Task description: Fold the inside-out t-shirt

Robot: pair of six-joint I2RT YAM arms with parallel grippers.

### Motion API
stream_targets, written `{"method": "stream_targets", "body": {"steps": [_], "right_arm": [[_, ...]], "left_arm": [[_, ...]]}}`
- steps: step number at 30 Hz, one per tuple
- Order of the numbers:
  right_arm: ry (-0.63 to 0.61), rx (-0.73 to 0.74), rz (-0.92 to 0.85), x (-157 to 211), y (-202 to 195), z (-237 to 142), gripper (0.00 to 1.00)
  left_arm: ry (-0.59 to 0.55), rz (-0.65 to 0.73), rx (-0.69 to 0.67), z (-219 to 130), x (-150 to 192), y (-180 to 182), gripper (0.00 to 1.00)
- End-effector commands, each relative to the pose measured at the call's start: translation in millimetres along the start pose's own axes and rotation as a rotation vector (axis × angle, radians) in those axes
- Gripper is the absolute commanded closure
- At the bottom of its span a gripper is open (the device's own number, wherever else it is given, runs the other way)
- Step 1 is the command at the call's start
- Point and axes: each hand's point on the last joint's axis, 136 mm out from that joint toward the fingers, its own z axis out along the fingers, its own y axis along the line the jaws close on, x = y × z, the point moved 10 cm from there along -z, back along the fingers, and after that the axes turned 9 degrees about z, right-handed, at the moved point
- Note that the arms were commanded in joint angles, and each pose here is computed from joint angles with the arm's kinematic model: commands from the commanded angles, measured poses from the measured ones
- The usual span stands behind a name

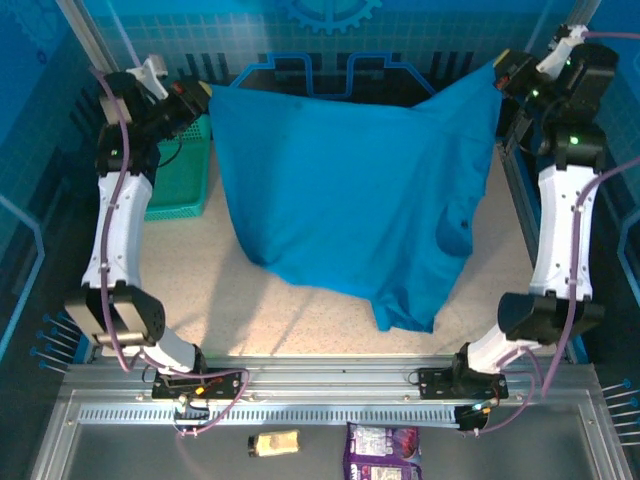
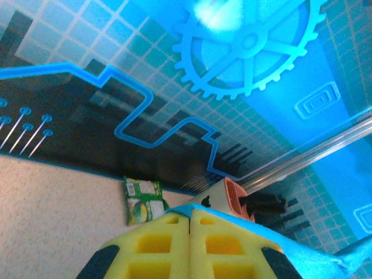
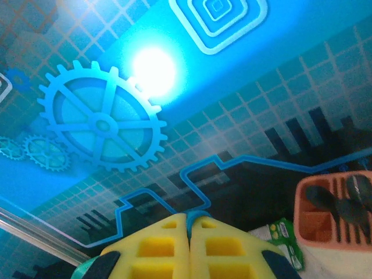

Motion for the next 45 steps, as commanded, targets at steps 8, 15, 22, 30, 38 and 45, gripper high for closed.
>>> {"method": "stream_targets", "body": {"steps": [8,15,22,30,38,45], "right_arm": [[-0.285,-0.239,-0.096,-58,90,-54,1.00],[-0.079,-0.231,-0.043,-9,68,-75,1.00],[0.291,-0.084,0.090,122,-18,-107,1.00],[0.612,0.340,0.213,260,-142,-128,1.00],[0.688,0.607,0.220,299,-185,-152,1.00],[0.636,0.758,0.267,310,-190,-189,1.00]], "left_arm": [[-0.269,0.136,0.242,-32,-99,-92,1.00],[-0.123,0.125,0.183,-49,-64,-86,1.00],[0.126,-0.023,-0.061,-83,87,-4,1.00],[0.433,-0.317,-0.389,-123,266,96,1.00],[0.515,-0.466,-0.492,-148,325,116,1.00],[0.415,-0.599,-0.587,-178,350,115,1.00]]}}
